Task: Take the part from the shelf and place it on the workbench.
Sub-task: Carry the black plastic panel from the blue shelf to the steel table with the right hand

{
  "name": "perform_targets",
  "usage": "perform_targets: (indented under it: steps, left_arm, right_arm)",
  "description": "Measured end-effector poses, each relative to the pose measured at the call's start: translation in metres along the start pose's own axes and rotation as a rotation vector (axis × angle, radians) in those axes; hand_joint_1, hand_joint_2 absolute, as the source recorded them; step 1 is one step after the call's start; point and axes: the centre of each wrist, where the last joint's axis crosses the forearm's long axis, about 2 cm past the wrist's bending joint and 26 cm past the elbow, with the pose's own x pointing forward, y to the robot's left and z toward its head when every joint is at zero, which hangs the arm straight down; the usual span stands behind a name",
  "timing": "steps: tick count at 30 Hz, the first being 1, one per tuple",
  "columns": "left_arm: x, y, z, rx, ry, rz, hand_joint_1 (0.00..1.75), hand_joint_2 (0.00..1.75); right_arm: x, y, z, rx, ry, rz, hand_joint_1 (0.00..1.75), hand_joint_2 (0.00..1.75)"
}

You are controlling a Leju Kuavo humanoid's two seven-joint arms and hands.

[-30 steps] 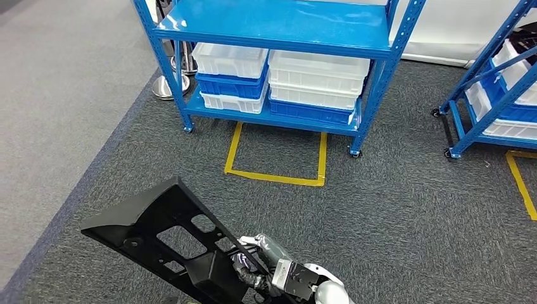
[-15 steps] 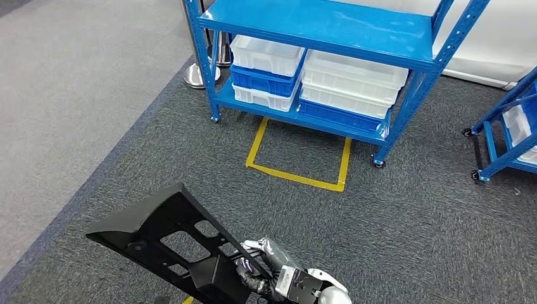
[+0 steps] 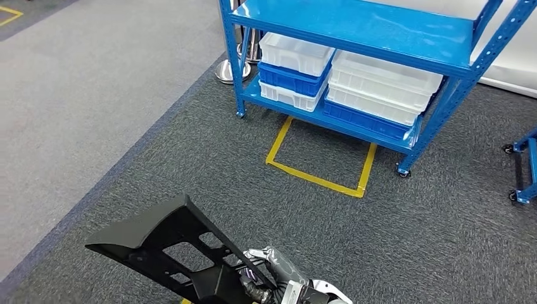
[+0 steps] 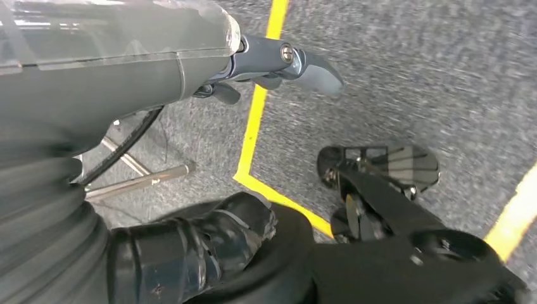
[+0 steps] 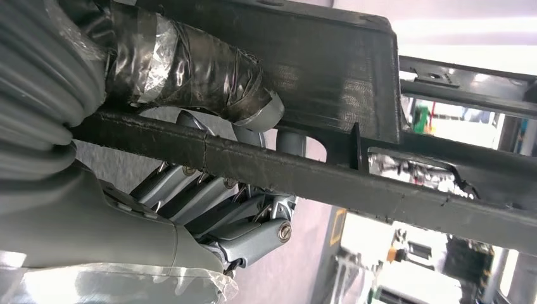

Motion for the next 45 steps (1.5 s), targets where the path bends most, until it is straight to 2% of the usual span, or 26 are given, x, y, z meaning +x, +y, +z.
perform_targets:
  steps: [20, 33, 45]
  left_arm:
    - [-0.002, 0.002, 0.000, 0.003, -0.014, 0.020, 0.00, 1.75]
    - [-0.016, 0.005, -0.001, 0.020, 0.017, 0.033, 0.00, 1.75]
    - [-0.016, 0.002, 0.000, 0.021, 0.015, 0.032, 0.00, 1.75]
  right_arm:
    - [0.006, 0.000, -0.002, 0.017, -0.026, 0.003, 1.75, 1.75]
    - [0.007, -0.002, -0.008, 0.035, -0.042, -0.001, 1.75, 1.75]
    - [0.006, -0.001, -0.005, 0.031, -0.036, 0.000, 1.75, 1.75]
